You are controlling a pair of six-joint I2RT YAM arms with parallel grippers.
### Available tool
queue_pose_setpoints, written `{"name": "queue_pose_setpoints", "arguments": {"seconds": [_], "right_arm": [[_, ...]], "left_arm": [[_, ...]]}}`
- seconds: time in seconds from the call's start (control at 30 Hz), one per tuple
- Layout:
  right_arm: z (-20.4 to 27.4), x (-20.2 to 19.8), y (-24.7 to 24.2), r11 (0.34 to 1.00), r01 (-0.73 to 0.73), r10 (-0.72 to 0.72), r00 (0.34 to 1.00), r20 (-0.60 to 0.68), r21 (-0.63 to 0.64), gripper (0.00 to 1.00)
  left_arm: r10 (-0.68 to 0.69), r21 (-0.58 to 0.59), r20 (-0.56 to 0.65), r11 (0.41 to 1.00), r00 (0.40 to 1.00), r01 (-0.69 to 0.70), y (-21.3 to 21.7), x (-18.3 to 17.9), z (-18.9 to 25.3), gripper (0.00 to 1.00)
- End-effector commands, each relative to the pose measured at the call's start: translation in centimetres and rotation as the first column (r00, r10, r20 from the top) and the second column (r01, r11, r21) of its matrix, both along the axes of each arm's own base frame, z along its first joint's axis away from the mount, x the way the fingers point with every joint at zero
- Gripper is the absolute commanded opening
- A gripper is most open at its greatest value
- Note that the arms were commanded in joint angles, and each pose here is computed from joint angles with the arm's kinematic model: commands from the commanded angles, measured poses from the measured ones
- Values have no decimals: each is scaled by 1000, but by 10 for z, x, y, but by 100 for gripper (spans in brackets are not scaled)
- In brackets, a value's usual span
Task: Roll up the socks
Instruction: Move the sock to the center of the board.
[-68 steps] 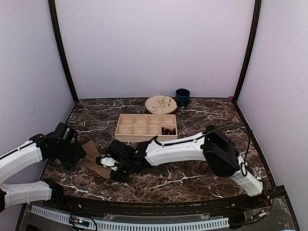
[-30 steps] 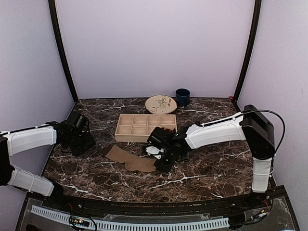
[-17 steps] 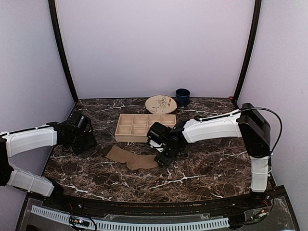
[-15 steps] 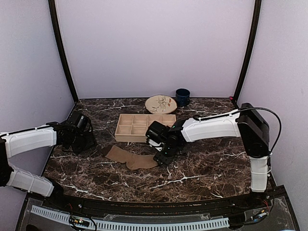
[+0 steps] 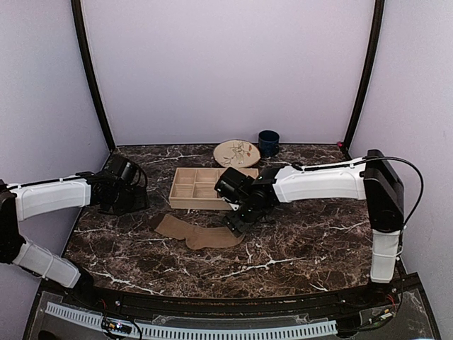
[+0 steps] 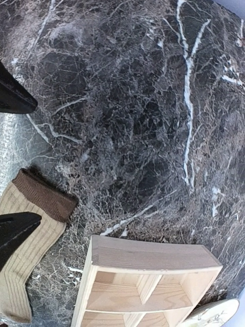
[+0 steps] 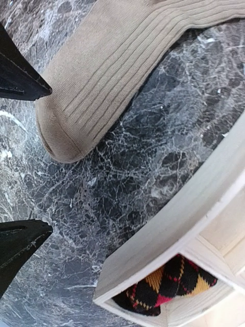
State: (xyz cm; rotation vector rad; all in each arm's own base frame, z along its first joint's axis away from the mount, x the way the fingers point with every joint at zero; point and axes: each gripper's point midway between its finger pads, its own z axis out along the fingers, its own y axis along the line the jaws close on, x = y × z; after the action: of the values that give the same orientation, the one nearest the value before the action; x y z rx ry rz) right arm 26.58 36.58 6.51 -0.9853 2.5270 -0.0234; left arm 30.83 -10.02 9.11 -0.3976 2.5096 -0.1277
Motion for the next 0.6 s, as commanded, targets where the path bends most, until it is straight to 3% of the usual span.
{"name": "queue_pose_setpoints", "arguments": {"seconds": [0.0,0.1,0.33,0.57], "right_arm": [[16,5,-2,995,88,-88,996,16,42,79],[4,-2,-14,995,101,-101,995,-8,6,79],[30,3,-7,980,145,-150,988,32,133,75],[31,-6,10,971,158,-164,986,19,182,49]], "left_arm": [[-111,27,39,994,993,110,-15,11,12,68],[-168,32,37,985,985,167,-25,12,11,67],[-304,50,50,952,951,302,-50,9,9,56],[-361,60,24,931,932,359,-56,3,2,43]]}}
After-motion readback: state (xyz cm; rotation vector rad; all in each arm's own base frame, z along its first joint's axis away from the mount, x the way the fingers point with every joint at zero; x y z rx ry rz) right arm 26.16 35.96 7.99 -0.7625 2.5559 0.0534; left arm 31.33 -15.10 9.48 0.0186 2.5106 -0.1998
